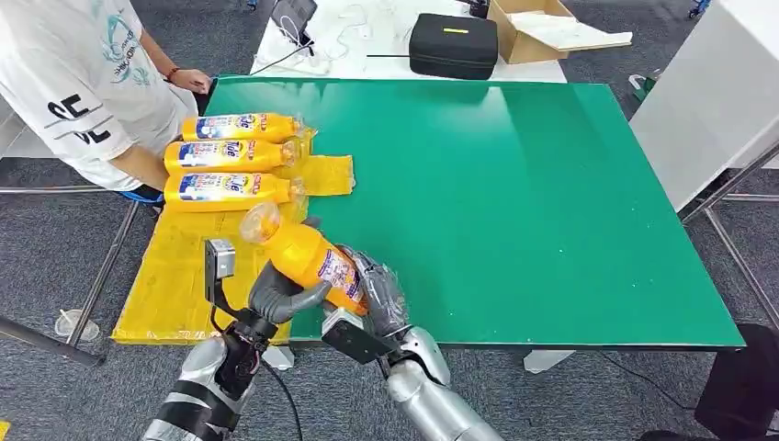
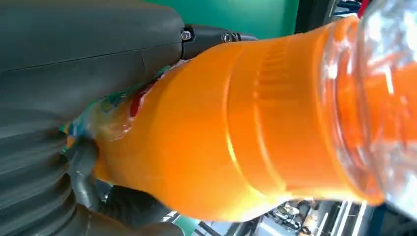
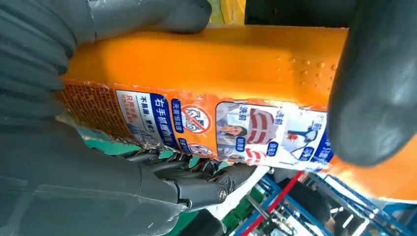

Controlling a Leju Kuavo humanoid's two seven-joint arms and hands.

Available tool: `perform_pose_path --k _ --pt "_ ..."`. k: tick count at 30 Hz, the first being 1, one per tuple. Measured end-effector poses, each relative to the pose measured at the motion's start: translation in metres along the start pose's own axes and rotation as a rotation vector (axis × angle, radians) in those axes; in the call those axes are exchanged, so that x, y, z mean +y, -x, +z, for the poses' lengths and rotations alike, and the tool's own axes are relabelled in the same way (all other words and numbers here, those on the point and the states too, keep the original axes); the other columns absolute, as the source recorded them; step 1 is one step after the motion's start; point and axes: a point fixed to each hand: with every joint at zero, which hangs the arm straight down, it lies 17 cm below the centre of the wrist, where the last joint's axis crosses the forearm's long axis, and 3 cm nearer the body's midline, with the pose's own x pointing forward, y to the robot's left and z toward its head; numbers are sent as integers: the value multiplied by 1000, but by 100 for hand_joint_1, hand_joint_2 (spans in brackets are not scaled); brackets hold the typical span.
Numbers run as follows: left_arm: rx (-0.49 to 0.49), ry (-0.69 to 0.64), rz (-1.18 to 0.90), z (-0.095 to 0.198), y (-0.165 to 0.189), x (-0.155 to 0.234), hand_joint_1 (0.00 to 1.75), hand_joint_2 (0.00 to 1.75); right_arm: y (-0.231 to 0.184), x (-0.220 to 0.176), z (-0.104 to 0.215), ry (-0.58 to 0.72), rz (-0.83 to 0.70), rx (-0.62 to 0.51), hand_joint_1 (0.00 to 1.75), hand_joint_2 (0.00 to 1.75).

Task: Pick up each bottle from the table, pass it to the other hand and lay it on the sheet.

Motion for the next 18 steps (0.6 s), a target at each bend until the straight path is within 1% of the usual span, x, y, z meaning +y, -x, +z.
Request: perform_pose_path --k 2,3,4,5,6,14,16,17,18 --pt "0 -1 -3 0 0 0 0 175 -1 4 1 -9 -3 2 175 175" --pt "-4 -4 -9 0 0 1 47 175 -1 6 1 -12 -5 3 175 175" --pt "-5 -8 -13 0 0 2 47 175 -1 8 1 -17 -7 4 175 175" --pt "-4 -12 -17 0 1 3 159 175 -2 10 1 -24 -11 4 175 175" --pt "-4 -13 -22 0 1 3 175 175 -3 12 2 -28 -13 3 173 175" --pt "-13 -30 -39 0 0 5 175 175 -3 14 0 -30 -24 9 175 175" --pt "-16 -29 -40 0 -1 5 175 175 -3 14 0 -30 -28 10 164 175" --pt "-20 -29 -41 0 -2 5 175 175 -4 15 0 -29 -30 10 150 175" --pt "-26 -31 -40 0 -3 5 175 175 -4 14 -1 -27 -30 9 9 175"
